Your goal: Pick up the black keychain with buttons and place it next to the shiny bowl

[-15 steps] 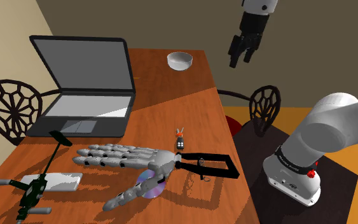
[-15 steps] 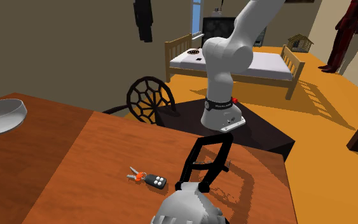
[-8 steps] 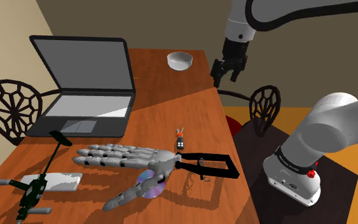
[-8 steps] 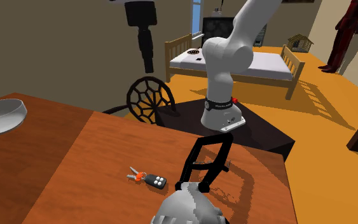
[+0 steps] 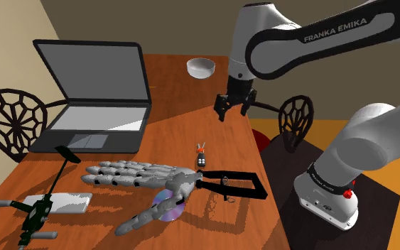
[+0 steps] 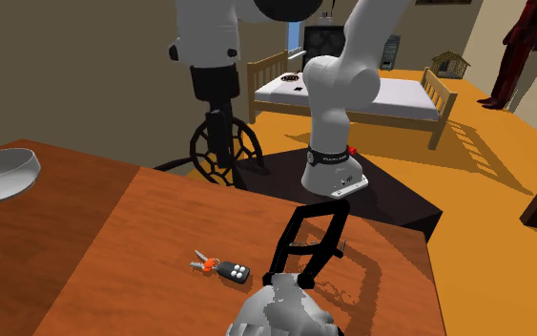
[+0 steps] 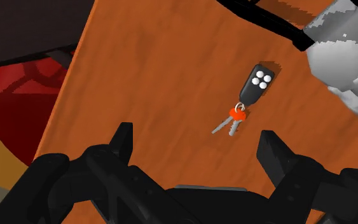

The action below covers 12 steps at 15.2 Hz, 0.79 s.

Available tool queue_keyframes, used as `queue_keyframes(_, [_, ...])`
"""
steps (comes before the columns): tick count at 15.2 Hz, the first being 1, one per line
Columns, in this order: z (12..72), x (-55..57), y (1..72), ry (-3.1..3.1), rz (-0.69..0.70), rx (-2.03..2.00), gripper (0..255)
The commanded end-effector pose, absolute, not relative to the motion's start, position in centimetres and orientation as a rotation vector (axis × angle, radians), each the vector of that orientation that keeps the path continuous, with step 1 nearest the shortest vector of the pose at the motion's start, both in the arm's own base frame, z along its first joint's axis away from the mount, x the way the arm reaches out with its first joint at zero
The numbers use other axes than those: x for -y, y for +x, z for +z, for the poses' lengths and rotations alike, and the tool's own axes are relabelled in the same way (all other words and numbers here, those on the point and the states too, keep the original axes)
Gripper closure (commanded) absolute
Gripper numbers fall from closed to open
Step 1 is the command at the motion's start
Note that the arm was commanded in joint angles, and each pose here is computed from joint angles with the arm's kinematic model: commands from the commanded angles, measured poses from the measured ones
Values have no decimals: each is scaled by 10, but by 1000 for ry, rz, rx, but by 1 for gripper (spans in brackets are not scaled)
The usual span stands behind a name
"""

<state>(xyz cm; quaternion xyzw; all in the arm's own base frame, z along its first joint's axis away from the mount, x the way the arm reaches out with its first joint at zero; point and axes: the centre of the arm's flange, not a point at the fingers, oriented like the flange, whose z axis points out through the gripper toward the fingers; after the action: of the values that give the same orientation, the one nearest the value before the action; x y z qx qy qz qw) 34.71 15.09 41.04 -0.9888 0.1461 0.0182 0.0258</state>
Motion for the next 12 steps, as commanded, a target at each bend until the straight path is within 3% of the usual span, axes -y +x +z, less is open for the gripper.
queue_keyframes(1, [391, -169, 356, -3049, 55, -511, 0])
queue_keyframes(12, [276, -250, 396, -3002, 68, -816, 0])
